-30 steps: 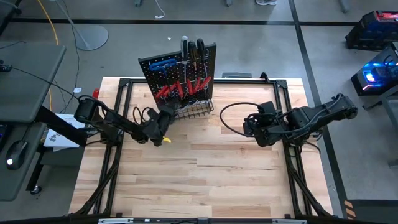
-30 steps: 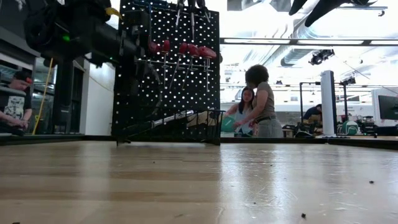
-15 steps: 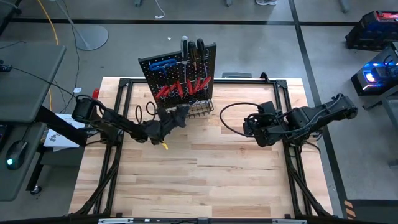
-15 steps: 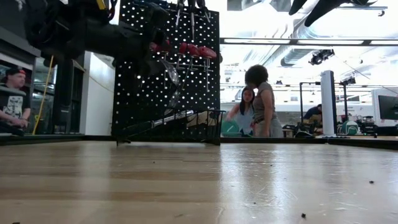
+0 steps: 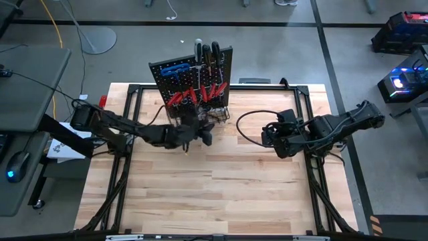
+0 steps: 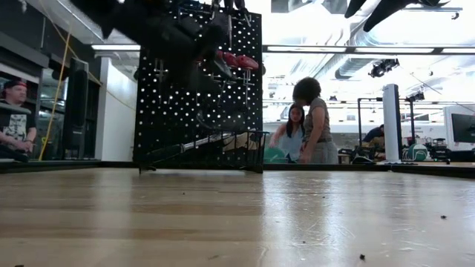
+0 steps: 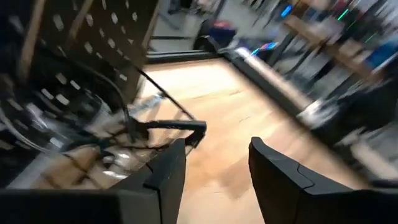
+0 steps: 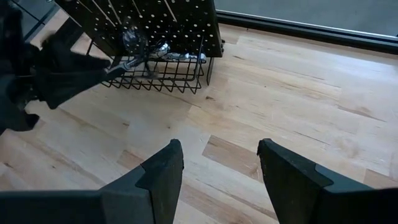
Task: Hang tools onto peg board
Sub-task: Put the black safety goggle in the wire basket on the peg board, then return to Home Position
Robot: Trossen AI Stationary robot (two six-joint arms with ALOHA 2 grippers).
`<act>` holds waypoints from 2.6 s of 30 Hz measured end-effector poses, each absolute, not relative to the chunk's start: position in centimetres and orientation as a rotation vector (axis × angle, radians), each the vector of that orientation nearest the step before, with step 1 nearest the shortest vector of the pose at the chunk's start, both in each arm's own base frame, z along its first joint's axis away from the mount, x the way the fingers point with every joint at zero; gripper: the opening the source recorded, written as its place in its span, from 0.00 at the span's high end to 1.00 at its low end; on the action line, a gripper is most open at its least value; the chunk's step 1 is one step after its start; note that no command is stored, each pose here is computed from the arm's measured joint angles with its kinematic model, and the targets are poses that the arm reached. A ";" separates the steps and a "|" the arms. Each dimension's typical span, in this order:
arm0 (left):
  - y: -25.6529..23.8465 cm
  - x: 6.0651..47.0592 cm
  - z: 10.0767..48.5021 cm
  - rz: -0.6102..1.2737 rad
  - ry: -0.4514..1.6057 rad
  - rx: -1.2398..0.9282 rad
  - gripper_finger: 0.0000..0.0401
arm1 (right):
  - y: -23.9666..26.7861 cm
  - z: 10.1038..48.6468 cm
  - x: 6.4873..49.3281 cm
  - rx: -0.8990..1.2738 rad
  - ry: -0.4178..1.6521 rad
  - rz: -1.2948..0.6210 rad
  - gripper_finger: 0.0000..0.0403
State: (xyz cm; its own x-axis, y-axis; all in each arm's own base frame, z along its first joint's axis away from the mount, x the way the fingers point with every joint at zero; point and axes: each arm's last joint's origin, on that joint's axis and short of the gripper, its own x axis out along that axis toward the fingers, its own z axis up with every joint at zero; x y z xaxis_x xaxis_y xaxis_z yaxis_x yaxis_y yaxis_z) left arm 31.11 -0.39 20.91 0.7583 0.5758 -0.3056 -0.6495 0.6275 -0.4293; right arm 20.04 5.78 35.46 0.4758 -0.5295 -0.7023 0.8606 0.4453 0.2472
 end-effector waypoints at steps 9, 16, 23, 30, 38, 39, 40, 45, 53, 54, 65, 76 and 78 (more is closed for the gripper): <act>0.1 31.5 24.7 0.803 0.446 -0.189 0.60 | 5.8 35.4 20.0 0.645 0.590 -0.924 0.50; -0.2 30.0 27.2 0.778 0.567 -0.162 0.60 | 5.8 35.4 20.0 0.644 0.594 -0.922 0.50; -2.8 25.8 30.7 0.376 0.713 -0.368 0.61 | 6.6 35.3 19.6 0.577 0.660 -0.862 0.50; -4.2 19.4 33.1 0.333 0.443 -0.435 0.93 | 6.9 34.9 18.8 0.567 0.828 -0.832 0.64; -3.5 16.1 27.6 0.149 0.022 -0.587 0.99 | 7.0 36.5 16.5 0.711 0.696 -0.791 0.99; -3.3 15.7 26.6 0.144 -0.006 -0.603 0.99 | 7.0 36.8 16.2 0.731 0.655 -0.787 0.99; -3.2 15.4 25.6 0.141 -0.030 -0.617 1.00 | 6.9 37.2 15.9 0.744 0.604 -0.780 0.99; -2.4 13.2 22.4 0.098 -0.097 -0.644 1.00 | 7.4 38.7 15.4 0.724 0.379 -0.702 1.00; -1.2 10.6 19.2 0.016 -0.089 -0.583 1.00 | 7.9 38.5 15.7 0.770 0.538 -0.596 1.00; -1.0 10.5 18.6 0.013 -0.077 -0.587 1.00 | 7.9 38.5 15.7 0.777 0.535 -0.599 1.00; 0.1 9.8 17.2 0.032 -0.062 -0.593 1.00 | 8.3 35.0 16.0 0.872 0.626 -0.634 1.00; 0.5 9.7 17.2 0.114 -0.087 -0.592 1.00 | 3.0 27.3 15.3 0.781 0.172 -0.381 1.00; 0.5 9.7 17.1 0.116 -0.087 -0.592 1.00 | 1.5 26.3 15.2 0.675 0.119 -0.297 1.00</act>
State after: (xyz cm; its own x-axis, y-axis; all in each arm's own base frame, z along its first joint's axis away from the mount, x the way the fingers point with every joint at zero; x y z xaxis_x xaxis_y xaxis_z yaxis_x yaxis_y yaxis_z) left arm 9.74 0.53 17.15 0.9898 0.1339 0.0484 -0.0840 0.8236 -0.5609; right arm 15.20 1.52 26.28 0.9511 -0.2316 -0.2042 0.3085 0.7406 0.5970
